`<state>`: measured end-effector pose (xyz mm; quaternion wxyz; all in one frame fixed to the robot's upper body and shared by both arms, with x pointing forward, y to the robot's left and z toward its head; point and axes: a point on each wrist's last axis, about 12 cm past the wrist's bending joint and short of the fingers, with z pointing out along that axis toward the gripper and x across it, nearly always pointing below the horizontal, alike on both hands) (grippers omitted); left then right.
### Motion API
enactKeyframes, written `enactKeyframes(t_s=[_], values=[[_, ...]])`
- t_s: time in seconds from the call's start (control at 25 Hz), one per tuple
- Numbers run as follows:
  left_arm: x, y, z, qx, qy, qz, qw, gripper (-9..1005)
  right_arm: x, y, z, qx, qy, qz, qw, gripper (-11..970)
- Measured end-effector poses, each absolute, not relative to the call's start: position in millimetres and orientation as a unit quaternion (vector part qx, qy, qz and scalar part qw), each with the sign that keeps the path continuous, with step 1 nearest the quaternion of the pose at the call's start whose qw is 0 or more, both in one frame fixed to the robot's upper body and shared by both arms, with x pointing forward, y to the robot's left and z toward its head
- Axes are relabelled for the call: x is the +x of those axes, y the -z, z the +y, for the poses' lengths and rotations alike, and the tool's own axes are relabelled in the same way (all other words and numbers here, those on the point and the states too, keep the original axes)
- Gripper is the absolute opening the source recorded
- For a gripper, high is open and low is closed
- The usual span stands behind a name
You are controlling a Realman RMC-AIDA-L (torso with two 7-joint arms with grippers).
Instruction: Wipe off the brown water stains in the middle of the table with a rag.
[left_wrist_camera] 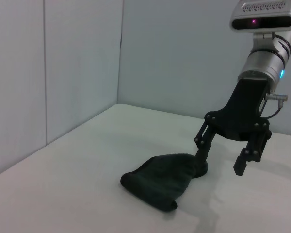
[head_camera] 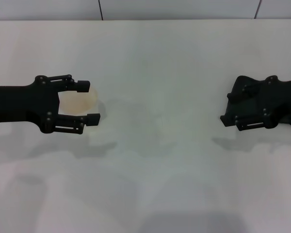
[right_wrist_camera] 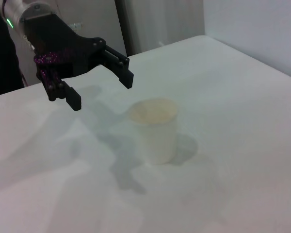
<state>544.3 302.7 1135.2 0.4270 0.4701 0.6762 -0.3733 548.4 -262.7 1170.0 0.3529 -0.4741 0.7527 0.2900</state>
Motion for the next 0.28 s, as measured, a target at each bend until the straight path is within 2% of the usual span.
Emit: enactKeyframes(t_s=[0.28], values=[[543.9,-1134.9,303.3,0.469,0.373,0.676,0.428,885,549.2,-1171.7,-262.1,-0.474,-0.292,0.751,0.357,631]])
